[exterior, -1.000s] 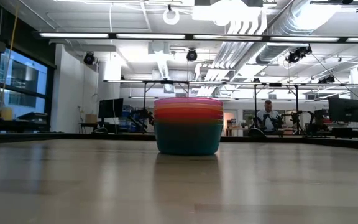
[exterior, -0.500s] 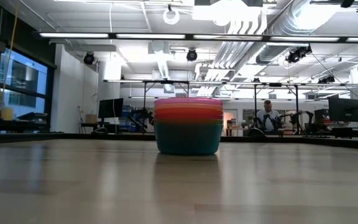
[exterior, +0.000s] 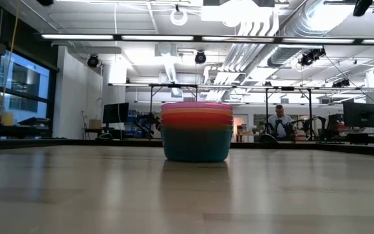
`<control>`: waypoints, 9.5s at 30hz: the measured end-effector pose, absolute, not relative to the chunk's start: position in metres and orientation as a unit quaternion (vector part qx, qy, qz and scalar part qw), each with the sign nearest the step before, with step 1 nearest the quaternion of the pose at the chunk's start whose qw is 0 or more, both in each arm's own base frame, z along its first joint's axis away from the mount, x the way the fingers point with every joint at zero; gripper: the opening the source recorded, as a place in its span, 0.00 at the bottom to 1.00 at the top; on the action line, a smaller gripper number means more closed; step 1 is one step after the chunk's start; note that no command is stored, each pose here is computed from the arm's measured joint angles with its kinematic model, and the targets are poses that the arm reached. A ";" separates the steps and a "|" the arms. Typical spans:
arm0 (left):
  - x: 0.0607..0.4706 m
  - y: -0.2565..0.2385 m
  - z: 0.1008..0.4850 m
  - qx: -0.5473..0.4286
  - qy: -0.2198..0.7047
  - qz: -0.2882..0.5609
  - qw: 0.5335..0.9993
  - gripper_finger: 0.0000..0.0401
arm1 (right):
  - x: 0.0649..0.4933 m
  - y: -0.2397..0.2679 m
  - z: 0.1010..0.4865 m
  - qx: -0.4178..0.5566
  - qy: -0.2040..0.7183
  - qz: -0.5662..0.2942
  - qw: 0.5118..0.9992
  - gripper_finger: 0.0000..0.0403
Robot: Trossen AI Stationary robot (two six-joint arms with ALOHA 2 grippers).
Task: Nest bowls inside each other
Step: Return to Home Position
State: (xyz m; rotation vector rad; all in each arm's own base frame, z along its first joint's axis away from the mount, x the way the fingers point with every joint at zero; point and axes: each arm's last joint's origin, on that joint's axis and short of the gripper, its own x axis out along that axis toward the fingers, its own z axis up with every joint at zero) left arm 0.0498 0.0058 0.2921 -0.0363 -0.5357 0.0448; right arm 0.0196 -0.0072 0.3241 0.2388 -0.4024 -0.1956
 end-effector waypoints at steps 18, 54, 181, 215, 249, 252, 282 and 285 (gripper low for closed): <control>0.083 0.008 0.222 -0.016 -0.221 -0.029 0.975 0.46 | 0.027 -0.003 0.303 0.105 -0.081 -0.042 0.990 0.40; 0.085 0.009 0.213 0.020 -0.245 -0.019 0.969 0.46 | 0.089 0.001 0.206 0.029 -0.113 -0.062 0.991 0.40; 0.096 0.008 0.172 -0.057 -0.026 -0.067 0.996 0.46 | 0.098 0.008 0.167 -0.038 -0.006 0.046 0.998 0.29; 0.096 0.008 0.172 -0.057 -0.026 -0.067 0.996 0.46 | 0.098 0.008 0.167 -0.025 -0.005 0.047 0.999 0.29; 0.096 0.008 0.172 -0.057 -0.026 -0.067 0.996 0.46 | 0.098 0.008 0.167 -0.025 -0.004 0.047 0.999 0.29; 0.096 0.008 0.172 -0.057 -0.026 -0.067 0.996 0.46 | 0.098 0.008 0.167 -0.025 -0.004 0.047 0.999 0.29; 0.096 0.008 0.172 -0.057 -0.026 -0.067 0.996 0.46 | 0.098 0.008 0.166 -0.026 -0.004 0.046 0.999 0.29; 0.096 0.008 0.172 -0.057 -0.026 -0.067 0.996 0.46 | 0.098 0.008 0.166 -0.026 -0.004 0.047 0.999 0.29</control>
